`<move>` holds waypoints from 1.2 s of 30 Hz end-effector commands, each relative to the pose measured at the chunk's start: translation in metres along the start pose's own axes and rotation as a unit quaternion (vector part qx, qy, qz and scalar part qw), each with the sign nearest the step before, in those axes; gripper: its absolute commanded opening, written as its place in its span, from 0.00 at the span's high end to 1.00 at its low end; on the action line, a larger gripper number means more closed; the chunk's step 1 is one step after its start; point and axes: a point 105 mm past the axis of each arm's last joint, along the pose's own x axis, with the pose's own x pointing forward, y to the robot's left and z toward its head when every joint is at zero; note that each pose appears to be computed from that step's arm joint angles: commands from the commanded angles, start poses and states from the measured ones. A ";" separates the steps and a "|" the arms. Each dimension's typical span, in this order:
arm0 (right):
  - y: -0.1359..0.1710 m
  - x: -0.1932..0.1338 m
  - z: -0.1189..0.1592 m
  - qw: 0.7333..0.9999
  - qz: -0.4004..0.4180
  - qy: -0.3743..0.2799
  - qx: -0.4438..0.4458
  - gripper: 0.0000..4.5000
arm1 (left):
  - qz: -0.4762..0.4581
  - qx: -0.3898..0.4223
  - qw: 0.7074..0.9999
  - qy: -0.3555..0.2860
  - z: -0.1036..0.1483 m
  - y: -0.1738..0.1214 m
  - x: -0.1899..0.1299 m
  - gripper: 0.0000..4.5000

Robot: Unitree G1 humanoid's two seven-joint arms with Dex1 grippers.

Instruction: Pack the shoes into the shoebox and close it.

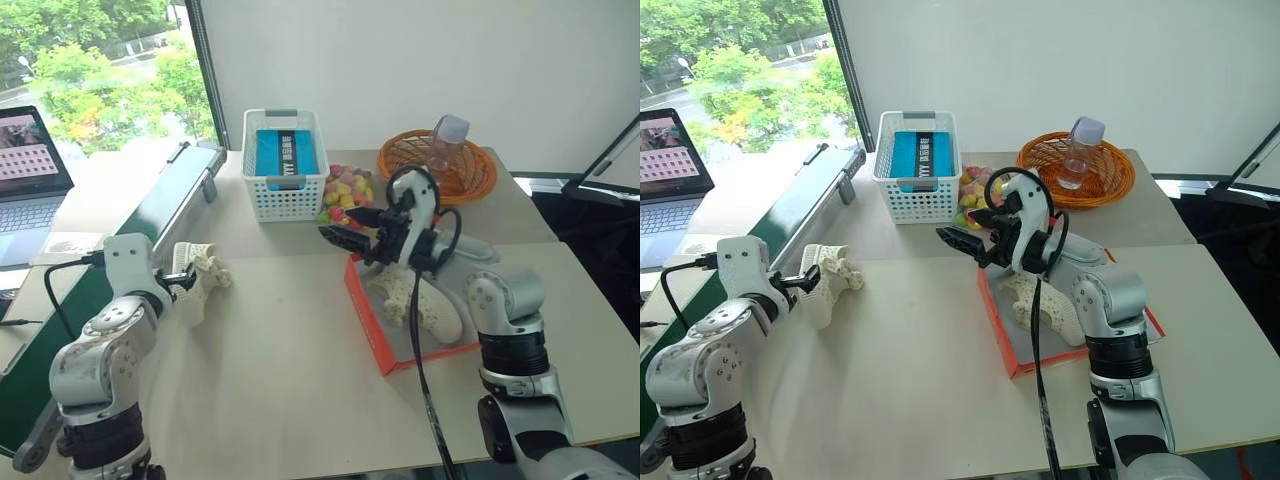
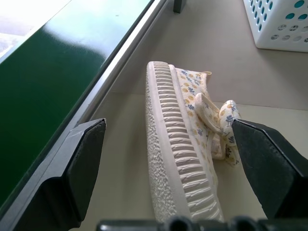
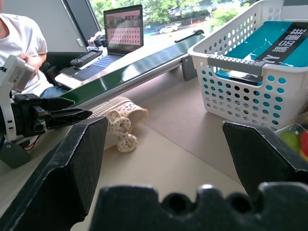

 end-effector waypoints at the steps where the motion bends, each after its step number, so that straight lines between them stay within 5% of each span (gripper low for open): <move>1: 0.004 -0.002 0.013 1.000 0.005 -0.018 -0.017 0.00 | -0.049 -0.035 0.997 0.043 -0.027 -0.018 -0.003 0.01; 3: 0.004 -0.002 0.013 1.000 0.005 -0.019 -0.018 0.00 | -0.061 -0.042 0.995 0.074 -0.046 -0.023 -0.005 0.01; 7: 0.003 -0.002 0.014 1.000 0.002 -0.019 -0.019 0.00 | -0.052 -0.052 0.993 0.088 -0.060 -0.021 -0.005 0.24; 10: 0.002 -0.003 0.014 1.000 0.000 -0.019 -0.020 0.00 | -0.041 -0.044 0.996 0.064 -0.049 -0.017 -0.002 0.51; 15: 0.002 -0.004 0.014 1.000 -0.002 -0.018 -0.022 0.00 | -0.041 -0.034 0.998 -0.032 -0.007 -0.020 0.005 0.79; 22: 0.002 -0.004 0.014 1.000 -0.002 -0.019 -0.022 0.00 | -0.141 -0.054 0.974 -0.169 0.056 -0.062 -0.007 0.79; 26: 0.001 -0.004 0.028 0.998 -0.002 -0.061 0.016 0.00 | -0.248 -0.085 0.919 -0.294 0.121 -0.101 -0.041 0.79; 32: -0.014 -0.016 0.086 0.942 0.017 -0.245 0.228 0.00 | -0.427 -0.278 0.833 -0.216 0.118 -0.149 -0.066 0.79; 36: -0.016 -0.025 0.098 0.906 0.041 -0.294 0.302 0.00 | -0.508 -0.351 0.772 -0.148 0.107 -0.171 -0.088 0.79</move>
